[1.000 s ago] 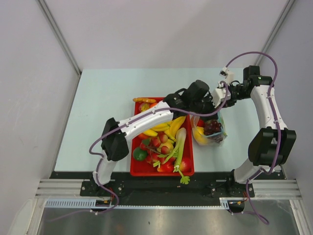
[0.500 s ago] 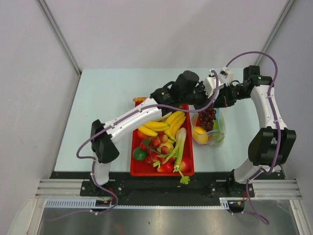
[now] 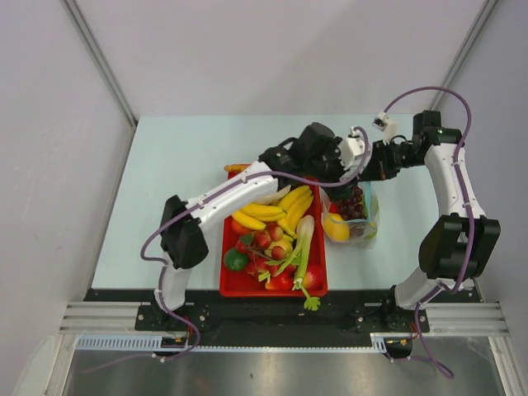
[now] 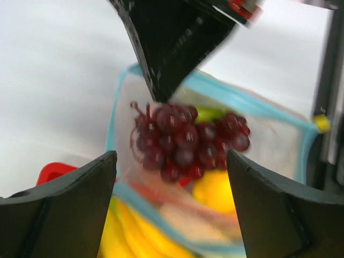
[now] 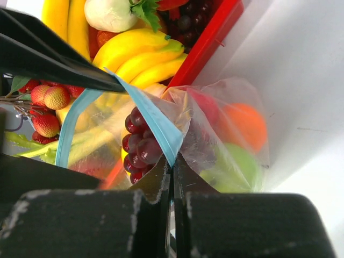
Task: Place the food in the zip-top bag and seal the zipper
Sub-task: Adjust the zipper food storage bag at the center of the board, then zip the zipper food storage bag at the center of the board.
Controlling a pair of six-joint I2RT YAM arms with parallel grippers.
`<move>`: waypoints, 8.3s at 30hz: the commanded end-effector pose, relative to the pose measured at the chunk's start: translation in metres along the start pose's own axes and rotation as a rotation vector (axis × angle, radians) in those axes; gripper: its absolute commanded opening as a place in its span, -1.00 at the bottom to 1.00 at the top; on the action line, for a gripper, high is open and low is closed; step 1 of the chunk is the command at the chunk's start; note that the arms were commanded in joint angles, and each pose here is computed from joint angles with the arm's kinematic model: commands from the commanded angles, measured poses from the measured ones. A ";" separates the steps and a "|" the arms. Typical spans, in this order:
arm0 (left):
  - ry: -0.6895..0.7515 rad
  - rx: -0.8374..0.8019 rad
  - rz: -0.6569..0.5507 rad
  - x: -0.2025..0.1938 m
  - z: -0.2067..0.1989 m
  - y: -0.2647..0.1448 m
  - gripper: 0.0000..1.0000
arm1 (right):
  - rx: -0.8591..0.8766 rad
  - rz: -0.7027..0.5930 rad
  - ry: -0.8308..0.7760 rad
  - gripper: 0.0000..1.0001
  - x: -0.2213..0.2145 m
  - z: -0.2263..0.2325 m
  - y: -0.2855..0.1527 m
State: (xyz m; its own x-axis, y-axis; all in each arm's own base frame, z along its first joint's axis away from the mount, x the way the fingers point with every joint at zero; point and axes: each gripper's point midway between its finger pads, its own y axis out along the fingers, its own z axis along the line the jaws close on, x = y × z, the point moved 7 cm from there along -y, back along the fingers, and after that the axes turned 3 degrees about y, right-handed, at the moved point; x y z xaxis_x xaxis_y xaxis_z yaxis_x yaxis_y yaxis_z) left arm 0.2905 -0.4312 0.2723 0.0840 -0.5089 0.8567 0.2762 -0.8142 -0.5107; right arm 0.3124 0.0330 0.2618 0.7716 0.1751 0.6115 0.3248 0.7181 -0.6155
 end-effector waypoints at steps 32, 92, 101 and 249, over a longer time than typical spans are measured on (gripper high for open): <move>0.451 -0.138 -0.281 0.023 -0.041 -0.028 -1.00 | 0.117 -0.042 -0.268 -0.96 0.012 0.073 0.001; 0.276 -0.286 -0.208 -0.035 -0.011 -0.032 -1.00 | 0.027 -0.240 -0.826 0.08 -0.064 0.003 -0.025; 0.269 -0.291 -0.197 -0.032 -0.010 -0.030 -1.00 | -0.001 -0.298 -0.815 -0.95 -0.061 0.009 -0.034; 0.563 -0.204 -0.178 0.001 -0.023 -0.020 -0.96 | -0.171 -0.104 -1.064 -1.00 -0.088 0.017 -0.065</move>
State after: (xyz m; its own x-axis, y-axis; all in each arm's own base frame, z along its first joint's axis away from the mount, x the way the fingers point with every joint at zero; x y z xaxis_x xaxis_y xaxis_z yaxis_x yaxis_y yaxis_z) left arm 0.2560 -0.4452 0.2414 -0.4653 -0.4086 0.7852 -0.0208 -0.8818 -0.4712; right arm 0.2174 0.0078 0.2546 -0.1203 0.5771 0.8078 0.4287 0.7641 -0.4820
